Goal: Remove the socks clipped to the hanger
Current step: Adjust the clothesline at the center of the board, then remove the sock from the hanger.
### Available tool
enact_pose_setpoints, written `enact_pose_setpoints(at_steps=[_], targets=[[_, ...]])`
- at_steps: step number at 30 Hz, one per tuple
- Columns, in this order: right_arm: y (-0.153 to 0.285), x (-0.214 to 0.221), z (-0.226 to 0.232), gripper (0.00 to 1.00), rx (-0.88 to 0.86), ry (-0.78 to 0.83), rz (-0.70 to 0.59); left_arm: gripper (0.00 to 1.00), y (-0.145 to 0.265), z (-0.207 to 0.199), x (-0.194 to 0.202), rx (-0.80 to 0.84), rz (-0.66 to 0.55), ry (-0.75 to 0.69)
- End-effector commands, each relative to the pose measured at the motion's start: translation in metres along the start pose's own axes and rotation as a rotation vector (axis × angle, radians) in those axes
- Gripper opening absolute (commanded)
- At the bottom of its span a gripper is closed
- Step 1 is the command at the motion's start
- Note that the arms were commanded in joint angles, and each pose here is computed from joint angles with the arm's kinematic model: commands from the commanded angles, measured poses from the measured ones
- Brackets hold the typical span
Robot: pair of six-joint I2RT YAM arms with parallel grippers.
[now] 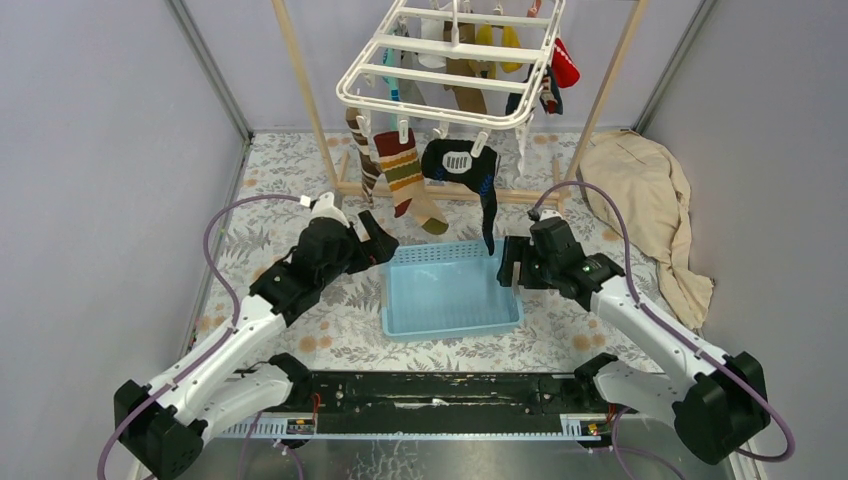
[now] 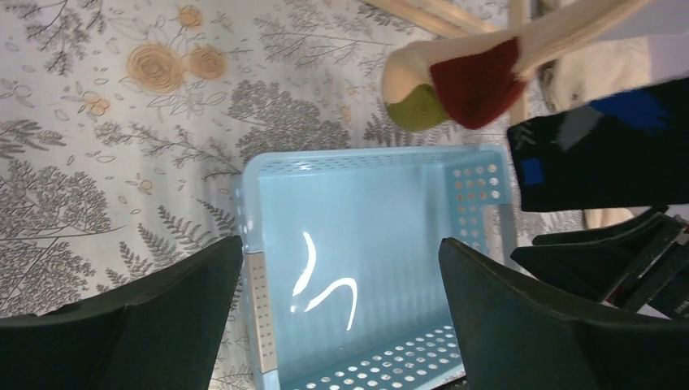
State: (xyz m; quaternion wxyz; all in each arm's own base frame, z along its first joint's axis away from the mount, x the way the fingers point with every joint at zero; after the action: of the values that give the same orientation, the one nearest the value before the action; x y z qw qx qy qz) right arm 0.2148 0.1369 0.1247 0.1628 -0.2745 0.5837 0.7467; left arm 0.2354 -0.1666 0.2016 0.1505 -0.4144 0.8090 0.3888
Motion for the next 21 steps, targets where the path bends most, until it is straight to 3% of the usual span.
enact_pose_setpoints(at_steps=[1,5,7,14,21], targets=[[0.026,-0.021,0.002,0.89,-0.003,0.003,-0.096,0.99,0.023,-0.034,-0.014,0.134,-0.013,-0.024],[0.055,-0.042,0.01,0.9,-0.065,0.02,-0.221,0.99,0.04,-0.054,-0.019,0.225,-0.003,-0.032],[0.07,-0.055,0.015,0.99,-0.098,0.038,-0.287,0.99,0.049,-0.067,-0.022,0.286,0.002,-0.035],[0.097,-0.089,0.026,0.99,-0.147,-0.005,-0.426,0.99,0.065,-0.092,-0.029,0.423,-0.006,-0.045],[0.104,-0.112,0.053,0.76,-0.307,0.109,-0.545,0.99,0.06,-0.105,-0.026,0.491,0.013,-0.045]])
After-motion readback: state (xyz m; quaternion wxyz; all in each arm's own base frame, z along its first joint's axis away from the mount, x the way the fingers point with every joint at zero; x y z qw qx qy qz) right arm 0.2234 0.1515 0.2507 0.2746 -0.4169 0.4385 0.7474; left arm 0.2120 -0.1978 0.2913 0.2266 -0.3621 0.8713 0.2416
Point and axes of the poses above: each gripper's point midway between its finger pads, its own y axis back along the fingers, its own z axis along the line the jaws close on, x = y × z, the point moved 3 cm from there along y, back along the fingers, and after that the axes turned 10 degrees about y, right-handed, at the moved point
